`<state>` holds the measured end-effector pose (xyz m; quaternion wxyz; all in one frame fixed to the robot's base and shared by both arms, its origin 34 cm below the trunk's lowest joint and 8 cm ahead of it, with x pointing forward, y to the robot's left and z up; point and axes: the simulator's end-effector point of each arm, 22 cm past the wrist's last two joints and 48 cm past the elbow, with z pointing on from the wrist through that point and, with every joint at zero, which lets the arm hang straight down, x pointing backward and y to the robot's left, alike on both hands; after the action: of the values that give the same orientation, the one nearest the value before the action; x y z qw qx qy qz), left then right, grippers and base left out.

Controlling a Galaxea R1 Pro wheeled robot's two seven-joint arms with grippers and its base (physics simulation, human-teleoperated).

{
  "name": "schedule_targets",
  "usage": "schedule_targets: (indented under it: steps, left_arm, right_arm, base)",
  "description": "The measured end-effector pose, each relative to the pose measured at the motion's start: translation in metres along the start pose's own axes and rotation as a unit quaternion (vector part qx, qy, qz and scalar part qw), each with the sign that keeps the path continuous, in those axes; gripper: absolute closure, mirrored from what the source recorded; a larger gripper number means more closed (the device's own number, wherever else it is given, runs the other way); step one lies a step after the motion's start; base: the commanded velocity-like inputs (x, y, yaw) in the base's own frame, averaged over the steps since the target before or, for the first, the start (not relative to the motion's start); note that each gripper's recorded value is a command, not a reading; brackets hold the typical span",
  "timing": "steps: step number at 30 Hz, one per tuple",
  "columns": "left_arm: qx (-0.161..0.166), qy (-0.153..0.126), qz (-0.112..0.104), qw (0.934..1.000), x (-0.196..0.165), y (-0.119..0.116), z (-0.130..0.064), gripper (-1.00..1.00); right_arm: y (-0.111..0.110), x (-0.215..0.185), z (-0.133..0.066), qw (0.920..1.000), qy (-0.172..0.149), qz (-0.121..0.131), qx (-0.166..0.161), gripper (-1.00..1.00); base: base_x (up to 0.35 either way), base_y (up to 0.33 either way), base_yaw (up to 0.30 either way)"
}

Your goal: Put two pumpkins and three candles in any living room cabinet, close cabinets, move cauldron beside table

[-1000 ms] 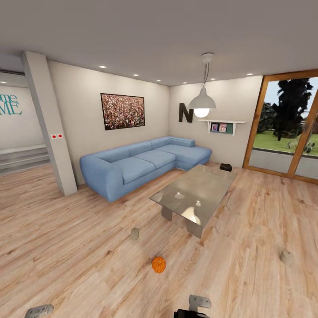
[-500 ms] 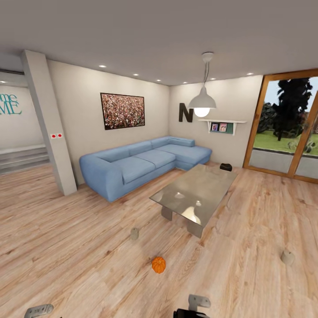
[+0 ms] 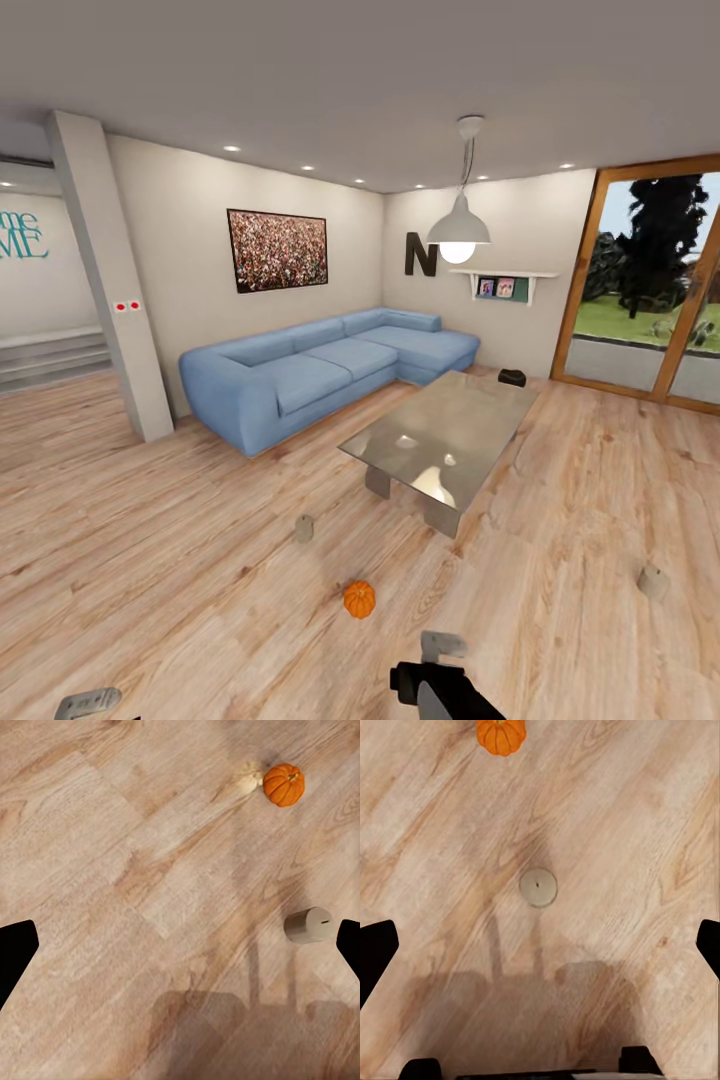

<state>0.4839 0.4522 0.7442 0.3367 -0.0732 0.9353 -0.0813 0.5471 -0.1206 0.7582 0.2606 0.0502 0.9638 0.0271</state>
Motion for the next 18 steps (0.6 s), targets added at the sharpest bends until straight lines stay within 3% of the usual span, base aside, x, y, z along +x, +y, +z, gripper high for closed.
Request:
schedule_targets:
  steps: [18]
  left_arm:
    - [0.001,-0.001,0.001,1.0000,0.006,0.003,0.017,-1.00]
  right_arm:
    - [0.011,-0.001,0.019,0.9998,-0.016,0.004,-0.009,-1.00]
  base:
    - [0.000,0.000,0.000]
